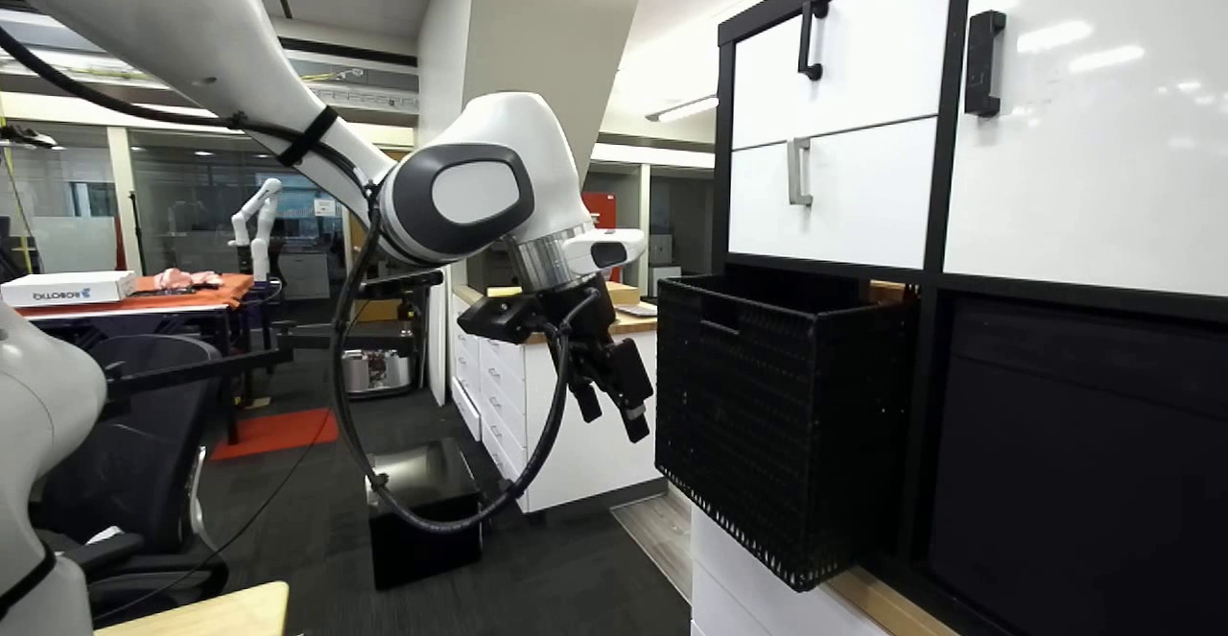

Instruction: Push the black container underneath the cabinet

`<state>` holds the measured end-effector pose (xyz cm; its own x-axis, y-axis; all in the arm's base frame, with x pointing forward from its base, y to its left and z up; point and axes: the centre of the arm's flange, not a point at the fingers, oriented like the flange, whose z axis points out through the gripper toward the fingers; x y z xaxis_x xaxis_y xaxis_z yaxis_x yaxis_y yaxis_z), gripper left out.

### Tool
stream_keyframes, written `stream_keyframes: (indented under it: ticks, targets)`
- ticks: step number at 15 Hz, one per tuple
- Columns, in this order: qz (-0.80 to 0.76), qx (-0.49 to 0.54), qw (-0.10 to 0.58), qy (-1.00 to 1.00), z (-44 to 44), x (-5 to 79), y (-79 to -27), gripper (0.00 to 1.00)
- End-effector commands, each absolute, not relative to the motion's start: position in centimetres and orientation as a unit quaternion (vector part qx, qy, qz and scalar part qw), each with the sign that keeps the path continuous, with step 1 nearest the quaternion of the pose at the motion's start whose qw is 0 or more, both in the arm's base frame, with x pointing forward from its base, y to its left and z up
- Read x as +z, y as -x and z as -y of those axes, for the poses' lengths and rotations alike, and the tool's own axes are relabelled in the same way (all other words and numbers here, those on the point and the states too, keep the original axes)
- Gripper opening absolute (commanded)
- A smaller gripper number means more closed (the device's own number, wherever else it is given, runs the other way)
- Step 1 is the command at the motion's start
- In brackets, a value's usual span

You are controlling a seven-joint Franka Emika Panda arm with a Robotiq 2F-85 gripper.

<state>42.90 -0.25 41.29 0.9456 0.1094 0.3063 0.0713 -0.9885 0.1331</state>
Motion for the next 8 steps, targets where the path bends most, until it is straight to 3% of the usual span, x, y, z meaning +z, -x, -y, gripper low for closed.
stream_keyframes:
  ticks: [1, 8]
  targets:
    - [-0.038, 0.193, 0.069, -0.978, -0.2, 38.5, -46.0, 1.00]
    - [-0.054, 0.237, 0.076, -0.967, 0.7, 36.7, -51.7, 1.00]
